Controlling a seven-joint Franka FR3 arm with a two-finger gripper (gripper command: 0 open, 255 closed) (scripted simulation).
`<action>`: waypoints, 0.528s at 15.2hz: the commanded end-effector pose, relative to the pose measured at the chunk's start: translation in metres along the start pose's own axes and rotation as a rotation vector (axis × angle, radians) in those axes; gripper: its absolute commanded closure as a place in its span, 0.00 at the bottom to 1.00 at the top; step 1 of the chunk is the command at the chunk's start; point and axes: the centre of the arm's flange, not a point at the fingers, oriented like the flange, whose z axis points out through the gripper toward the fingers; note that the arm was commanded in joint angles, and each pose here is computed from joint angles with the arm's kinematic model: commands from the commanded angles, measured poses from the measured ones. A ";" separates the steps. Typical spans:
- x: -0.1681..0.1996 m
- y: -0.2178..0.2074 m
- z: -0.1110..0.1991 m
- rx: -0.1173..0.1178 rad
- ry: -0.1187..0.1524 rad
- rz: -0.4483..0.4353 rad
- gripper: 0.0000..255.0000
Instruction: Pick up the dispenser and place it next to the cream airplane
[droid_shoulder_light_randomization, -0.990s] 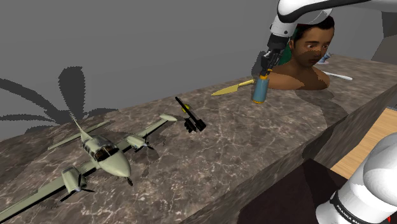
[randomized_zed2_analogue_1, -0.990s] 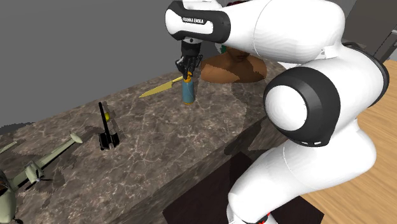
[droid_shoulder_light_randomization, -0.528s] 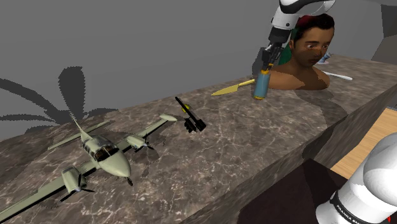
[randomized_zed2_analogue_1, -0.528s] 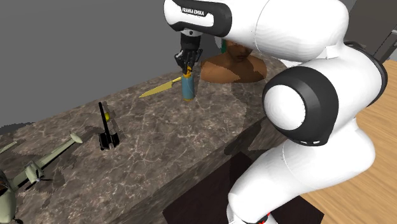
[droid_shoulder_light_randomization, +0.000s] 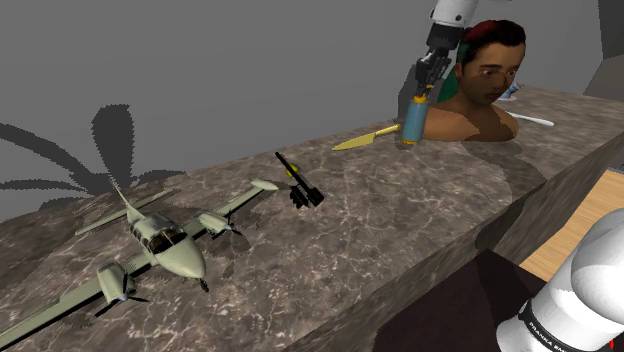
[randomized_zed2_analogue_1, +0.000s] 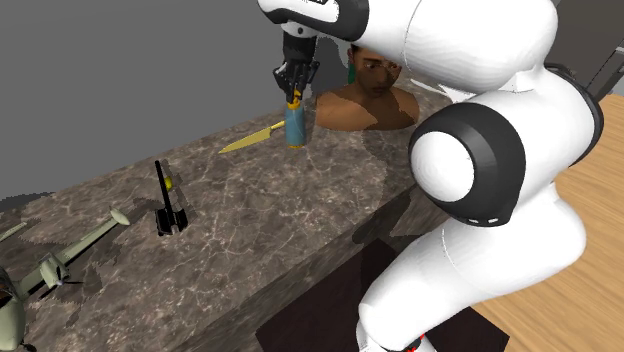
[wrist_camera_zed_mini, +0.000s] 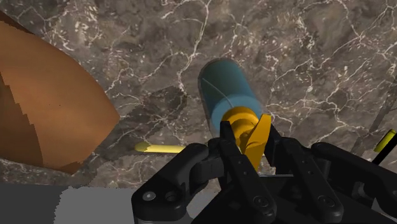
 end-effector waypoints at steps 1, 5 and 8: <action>0.002 -0.001 -0.011 0.000 0.000 0.000 1.00; 0.005 -0.002 -0.031 0.000 0.000 0.000 1.00; 0.007 -0.003 -0.047 0.000 0.000 0.000 1.00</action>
